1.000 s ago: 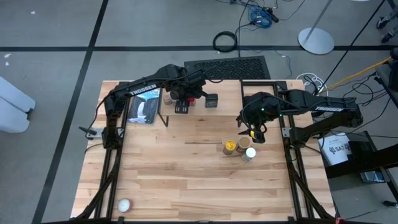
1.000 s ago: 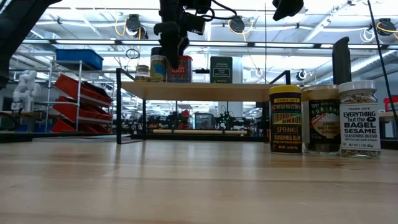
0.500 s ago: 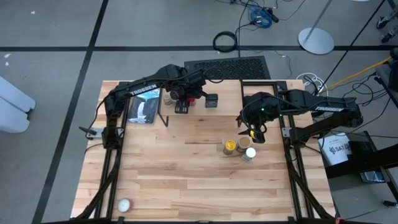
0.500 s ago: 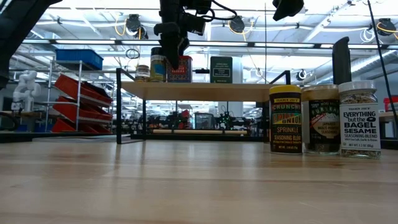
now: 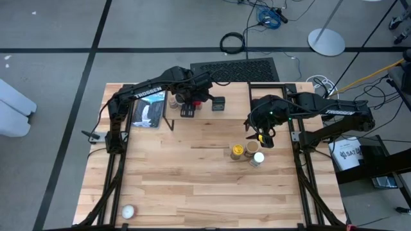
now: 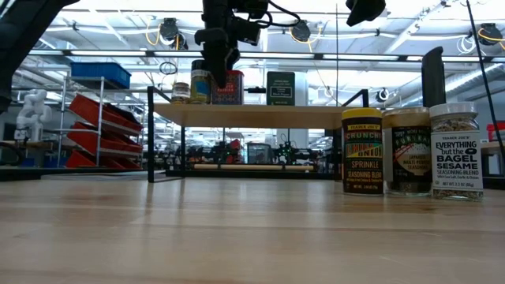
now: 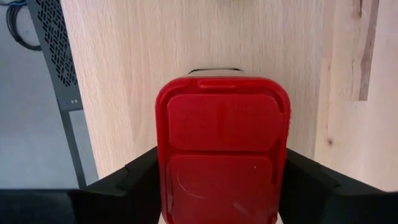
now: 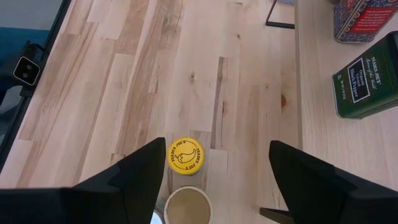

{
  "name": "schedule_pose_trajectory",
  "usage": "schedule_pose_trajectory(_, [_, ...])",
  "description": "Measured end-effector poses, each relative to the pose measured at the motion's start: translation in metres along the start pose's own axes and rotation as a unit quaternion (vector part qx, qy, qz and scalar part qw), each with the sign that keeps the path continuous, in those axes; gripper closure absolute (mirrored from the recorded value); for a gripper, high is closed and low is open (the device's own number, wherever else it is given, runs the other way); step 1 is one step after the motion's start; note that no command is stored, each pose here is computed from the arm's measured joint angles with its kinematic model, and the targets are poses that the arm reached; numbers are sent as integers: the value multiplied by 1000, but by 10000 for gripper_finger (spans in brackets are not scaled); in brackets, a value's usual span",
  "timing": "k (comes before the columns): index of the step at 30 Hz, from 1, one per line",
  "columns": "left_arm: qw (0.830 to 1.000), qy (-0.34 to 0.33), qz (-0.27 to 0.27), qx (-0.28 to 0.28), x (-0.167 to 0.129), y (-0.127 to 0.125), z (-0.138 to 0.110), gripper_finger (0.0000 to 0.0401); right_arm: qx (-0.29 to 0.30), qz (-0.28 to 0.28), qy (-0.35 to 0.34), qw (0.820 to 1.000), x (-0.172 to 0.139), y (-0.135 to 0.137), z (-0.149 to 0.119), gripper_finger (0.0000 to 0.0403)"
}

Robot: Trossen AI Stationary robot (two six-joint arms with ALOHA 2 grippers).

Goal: Shelf spices
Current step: Put the red seasoning can on the shelf

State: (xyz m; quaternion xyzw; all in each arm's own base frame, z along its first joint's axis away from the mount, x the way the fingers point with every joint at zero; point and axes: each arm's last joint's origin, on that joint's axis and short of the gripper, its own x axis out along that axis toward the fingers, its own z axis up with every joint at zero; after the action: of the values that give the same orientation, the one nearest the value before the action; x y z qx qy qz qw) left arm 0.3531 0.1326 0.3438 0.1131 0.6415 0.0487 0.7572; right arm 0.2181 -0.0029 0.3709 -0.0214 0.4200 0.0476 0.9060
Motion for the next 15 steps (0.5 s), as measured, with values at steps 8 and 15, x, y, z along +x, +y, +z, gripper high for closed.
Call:
schedule_pose_trajectory(8, [1000,1,-1,9,0,0,0,91,0,0,0,1000,0,0,0,129])
schedule_pose_trajectory(15, [1000,2,7,10,-1,0,0,77,-3,0,0,1000,0,0,0,129])
